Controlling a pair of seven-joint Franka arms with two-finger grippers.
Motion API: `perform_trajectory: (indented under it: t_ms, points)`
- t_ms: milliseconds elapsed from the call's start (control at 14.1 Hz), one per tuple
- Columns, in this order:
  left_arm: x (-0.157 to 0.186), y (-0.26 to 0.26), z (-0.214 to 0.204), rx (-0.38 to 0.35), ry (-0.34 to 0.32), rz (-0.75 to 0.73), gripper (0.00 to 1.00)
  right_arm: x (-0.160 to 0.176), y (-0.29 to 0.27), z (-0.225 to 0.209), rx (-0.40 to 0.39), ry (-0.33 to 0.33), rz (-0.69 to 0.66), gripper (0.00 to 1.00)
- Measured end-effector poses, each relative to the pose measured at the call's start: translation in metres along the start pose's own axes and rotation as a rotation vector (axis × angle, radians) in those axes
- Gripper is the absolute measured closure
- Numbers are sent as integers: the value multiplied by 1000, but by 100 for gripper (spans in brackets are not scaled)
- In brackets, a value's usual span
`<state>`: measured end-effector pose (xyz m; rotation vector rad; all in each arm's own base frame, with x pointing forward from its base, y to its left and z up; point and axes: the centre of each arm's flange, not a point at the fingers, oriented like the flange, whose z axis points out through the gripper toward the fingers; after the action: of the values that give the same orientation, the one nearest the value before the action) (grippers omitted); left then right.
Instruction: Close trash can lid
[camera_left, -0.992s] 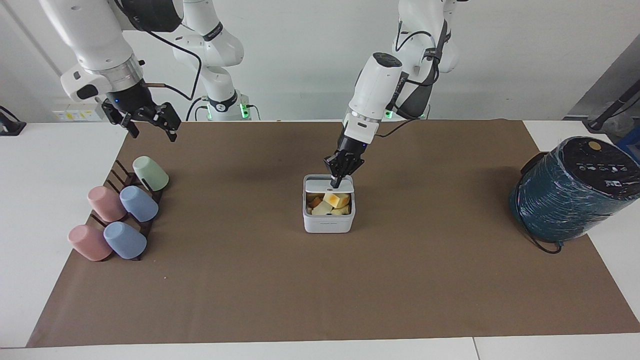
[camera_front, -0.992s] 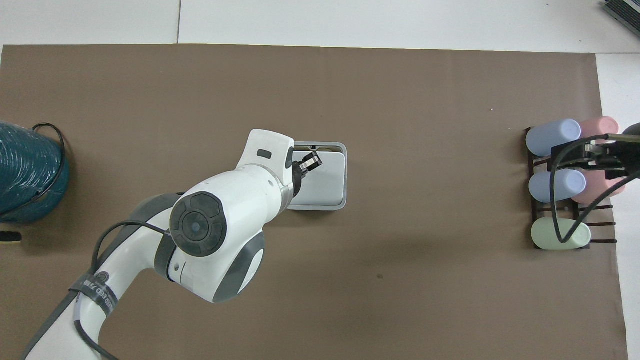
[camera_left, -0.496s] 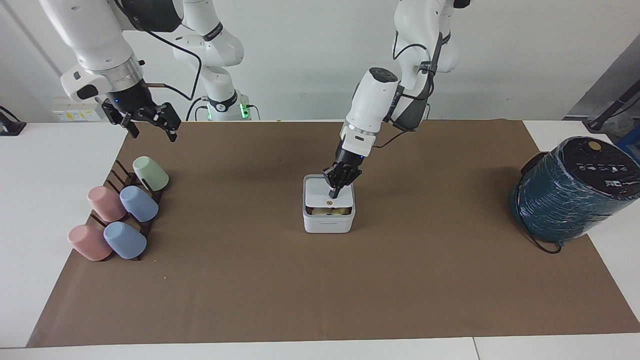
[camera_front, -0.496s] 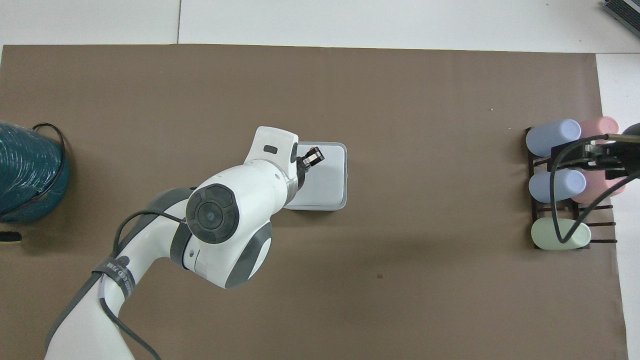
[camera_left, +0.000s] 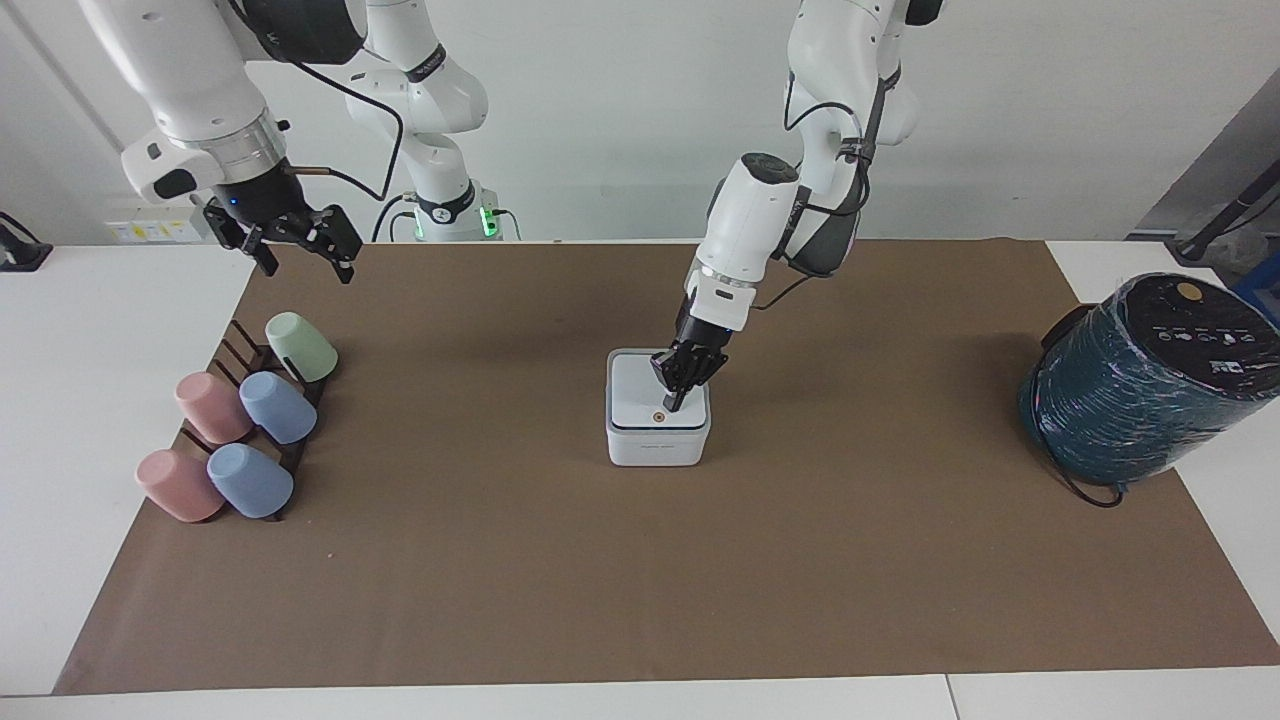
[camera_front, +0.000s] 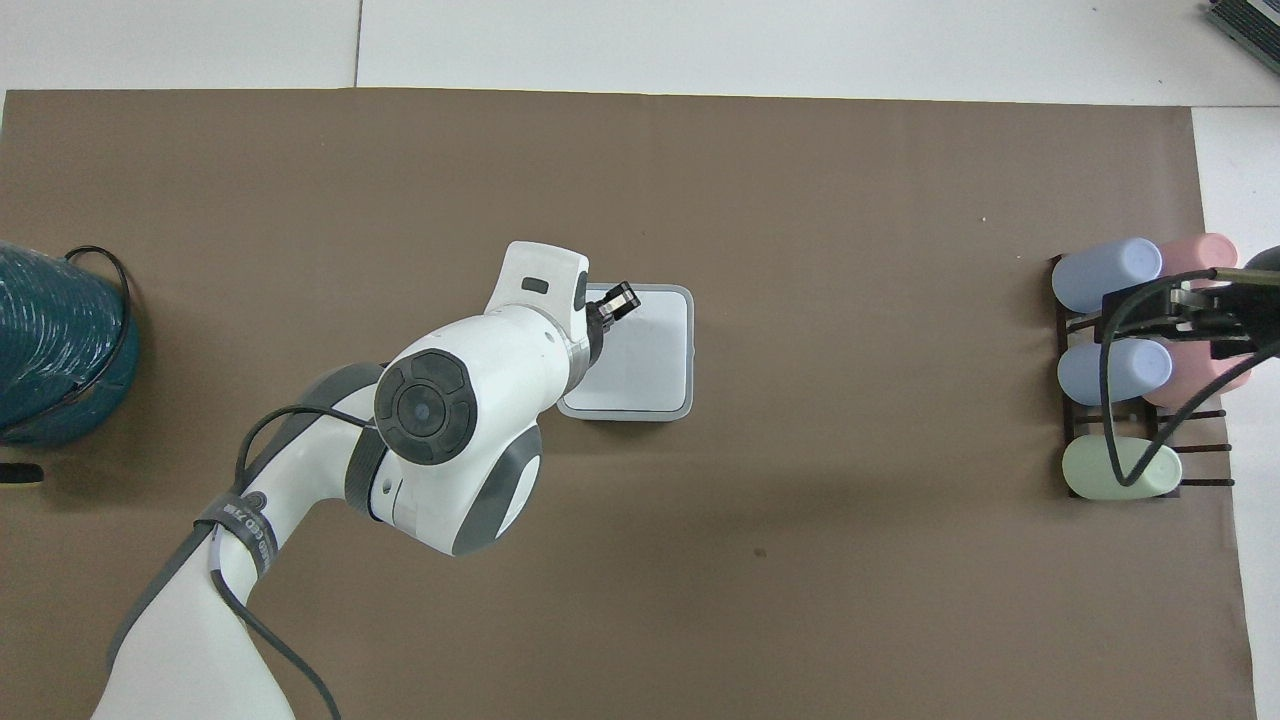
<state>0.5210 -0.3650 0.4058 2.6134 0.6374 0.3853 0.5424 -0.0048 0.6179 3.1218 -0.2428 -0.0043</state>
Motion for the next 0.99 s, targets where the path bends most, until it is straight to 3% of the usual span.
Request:
perform_trajectory:
  t_ms: [709,992]
  points:
    - [0,1,6,3,-2,1,97,0,0,0,0,0,0,0]
    - [9,17,-7,88,-68,1,97,0,0,0,0,0,0,0]
